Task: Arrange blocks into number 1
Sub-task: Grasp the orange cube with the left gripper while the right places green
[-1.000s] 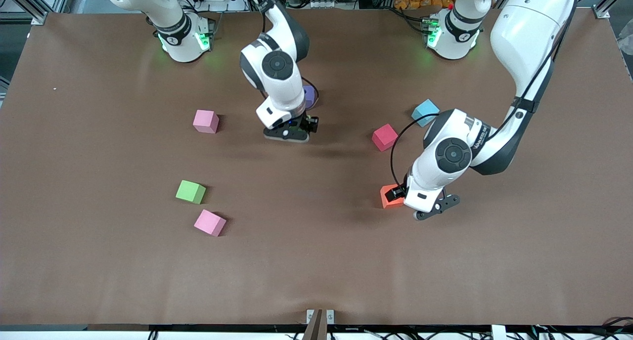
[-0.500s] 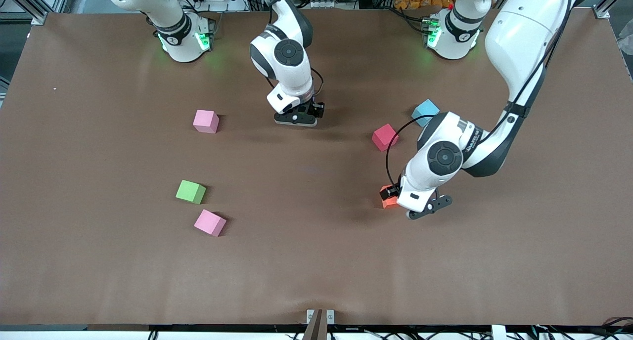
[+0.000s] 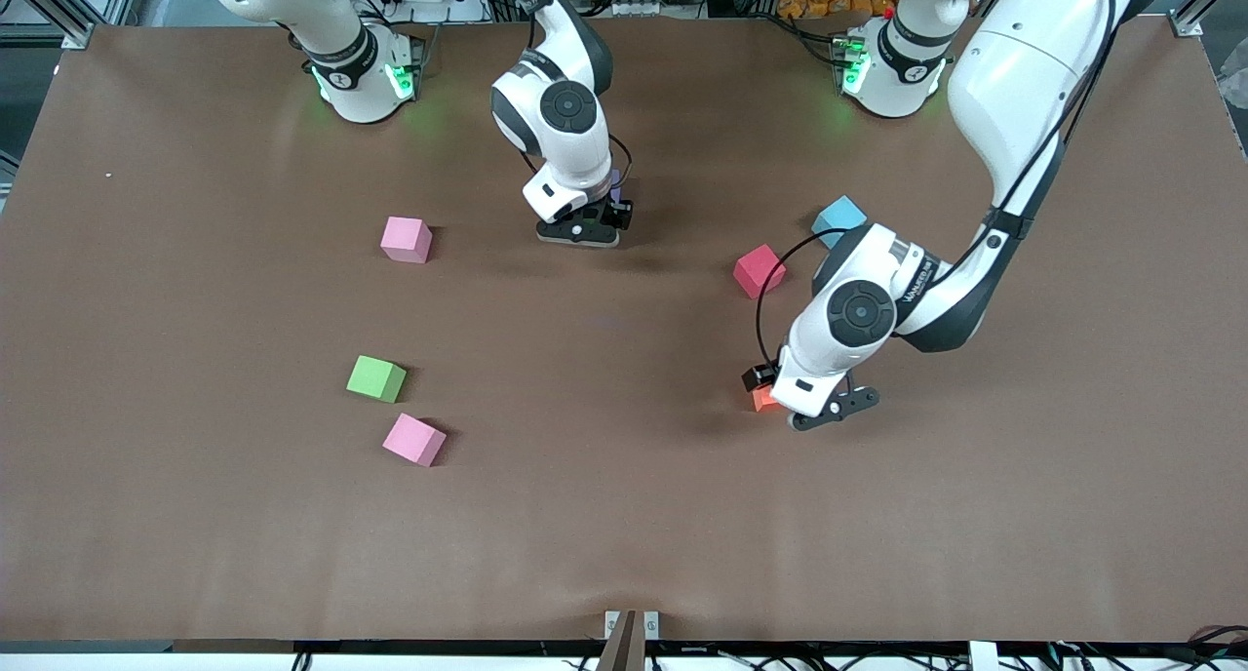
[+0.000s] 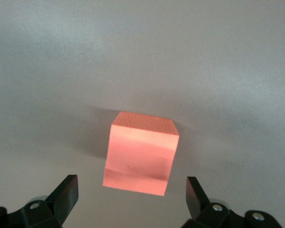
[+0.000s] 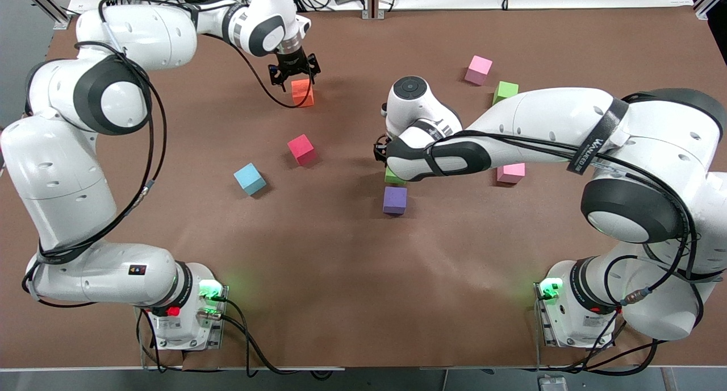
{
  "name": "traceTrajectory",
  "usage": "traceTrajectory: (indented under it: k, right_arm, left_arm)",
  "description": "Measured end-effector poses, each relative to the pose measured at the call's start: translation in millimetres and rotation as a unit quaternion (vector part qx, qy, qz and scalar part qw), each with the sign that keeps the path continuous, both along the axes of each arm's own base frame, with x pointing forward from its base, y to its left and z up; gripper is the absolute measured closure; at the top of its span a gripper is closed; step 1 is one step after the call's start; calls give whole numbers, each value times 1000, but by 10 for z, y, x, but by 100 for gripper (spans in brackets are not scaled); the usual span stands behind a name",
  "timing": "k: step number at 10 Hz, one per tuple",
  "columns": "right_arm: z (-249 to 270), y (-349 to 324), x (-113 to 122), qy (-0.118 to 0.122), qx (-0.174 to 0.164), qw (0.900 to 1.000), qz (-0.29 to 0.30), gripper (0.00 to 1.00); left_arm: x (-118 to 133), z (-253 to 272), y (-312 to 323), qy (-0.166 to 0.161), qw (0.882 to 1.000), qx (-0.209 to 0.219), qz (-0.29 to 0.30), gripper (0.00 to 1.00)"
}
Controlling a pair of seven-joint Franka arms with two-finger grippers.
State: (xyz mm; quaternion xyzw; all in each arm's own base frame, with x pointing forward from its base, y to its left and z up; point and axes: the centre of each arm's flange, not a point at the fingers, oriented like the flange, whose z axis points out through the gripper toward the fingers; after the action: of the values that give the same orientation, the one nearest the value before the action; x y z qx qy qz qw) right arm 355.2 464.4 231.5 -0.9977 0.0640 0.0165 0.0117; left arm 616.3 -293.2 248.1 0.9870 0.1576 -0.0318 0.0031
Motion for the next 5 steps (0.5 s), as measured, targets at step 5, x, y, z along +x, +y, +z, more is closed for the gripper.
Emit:
traceTrajectory:
  k: [5]
  right_arm:
    - [-47,39,-117,0,-1,1000,4,36]
  left_arm:
    - [-20,-109,-11,8,1000,2,-1,0]
